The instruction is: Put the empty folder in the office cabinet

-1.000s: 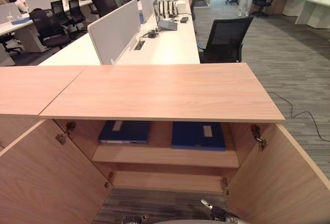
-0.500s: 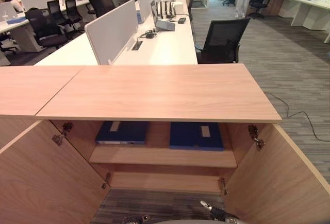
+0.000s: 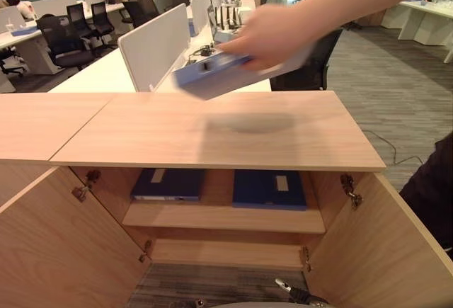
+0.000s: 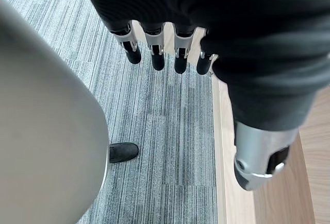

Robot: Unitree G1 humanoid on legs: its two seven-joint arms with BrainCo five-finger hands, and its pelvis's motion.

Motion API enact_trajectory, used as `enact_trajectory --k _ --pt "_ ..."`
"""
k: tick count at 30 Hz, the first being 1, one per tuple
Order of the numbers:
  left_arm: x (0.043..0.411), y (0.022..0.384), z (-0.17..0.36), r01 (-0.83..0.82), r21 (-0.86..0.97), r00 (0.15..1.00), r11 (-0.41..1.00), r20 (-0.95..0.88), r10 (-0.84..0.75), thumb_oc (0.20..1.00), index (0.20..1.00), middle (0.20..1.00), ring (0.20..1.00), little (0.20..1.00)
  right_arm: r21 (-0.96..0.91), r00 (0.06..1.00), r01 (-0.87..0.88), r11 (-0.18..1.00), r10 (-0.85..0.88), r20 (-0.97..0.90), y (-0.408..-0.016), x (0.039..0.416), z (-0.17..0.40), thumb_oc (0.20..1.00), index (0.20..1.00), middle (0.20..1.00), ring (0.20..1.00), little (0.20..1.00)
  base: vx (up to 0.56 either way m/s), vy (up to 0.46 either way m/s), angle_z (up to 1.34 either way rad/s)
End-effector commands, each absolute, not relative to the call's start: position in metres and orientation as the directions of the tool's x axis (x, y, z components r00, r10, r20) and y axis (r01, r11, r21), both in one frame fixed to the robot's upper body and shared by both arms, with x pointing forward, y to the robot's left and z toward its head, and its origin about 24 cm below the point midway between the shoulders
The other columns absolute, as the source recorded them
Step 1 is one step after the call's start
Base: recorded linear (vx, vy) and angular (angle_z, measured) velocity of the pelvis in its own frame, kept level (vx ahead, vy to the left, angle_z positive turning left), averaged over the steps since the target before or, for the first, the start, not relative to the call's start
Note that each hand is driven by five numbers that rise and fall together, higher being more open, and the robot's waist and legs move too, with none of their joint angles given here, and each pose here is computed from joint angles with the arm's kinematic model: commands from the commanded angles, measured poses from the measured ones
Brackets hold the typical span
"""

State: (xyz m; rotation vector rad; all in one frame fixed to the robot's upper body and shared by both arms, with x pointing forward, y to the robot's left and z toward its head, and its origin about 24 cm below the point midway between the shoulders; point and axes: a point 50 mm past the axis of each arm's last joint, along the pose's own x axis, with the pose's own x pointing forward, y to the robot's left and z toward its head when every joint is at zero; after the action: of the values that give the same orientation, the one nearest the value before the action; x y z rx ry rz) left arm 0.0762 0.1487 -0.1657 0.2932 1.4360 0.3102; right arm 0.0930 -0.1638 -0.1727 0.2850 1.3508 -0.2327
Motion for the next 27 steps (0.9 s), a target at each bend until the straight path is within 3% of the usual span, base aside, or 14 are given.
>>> enact_trajectory --k 1,13,16,27 --pt "0.059 0.136 -0.17 -0.023 0.357 0.029 0.934 -0.934 0.357 1.0 1.0 1.0 1.0 1.0 0.075 0.082 0.356 0.931 0.049 -0.995 -0.142 0.064 -0.179 1.0 1.0 1.0 1.0 1.0 0.0 0.0 0.0" --pt "0.061 0.134 -0.168 -0.035 0.35 0.038 0.936 -0.936 0.351 1.0 1.0 1.0 1.0 1.0 0.076 0.077 0.363 0.929 0.051 -0.996 -0.141 0.062 -0.18 1.0 1.0 1.0 1.0 1.0 0.0 0.0 0.0" --pt "0.068 0.133 -0.165 -0.043 0.346 0.077 0.937 -0.934 0.349 1.0 1.0 1.0 1.0 1.0 0.075 0.081 0.363 0.929 0.048 -0.996 -0.142 0.063 -0.179 1.0 1.0 1.0 1.0 1.0 0.0 0.0 0.0" --pt "0.137 0.164 -0.106 -0.18 0.412 0.47 0.893 -0.761 0.446 1.0 1.0 1.0 1.0 1.0 0.085 0.099 0.392 0.916 0.05 -0.994 -0.144 0.065 -0.179 1.0 1.0 1.0 1.0 1.0 -0.01 -0.001 0.02"
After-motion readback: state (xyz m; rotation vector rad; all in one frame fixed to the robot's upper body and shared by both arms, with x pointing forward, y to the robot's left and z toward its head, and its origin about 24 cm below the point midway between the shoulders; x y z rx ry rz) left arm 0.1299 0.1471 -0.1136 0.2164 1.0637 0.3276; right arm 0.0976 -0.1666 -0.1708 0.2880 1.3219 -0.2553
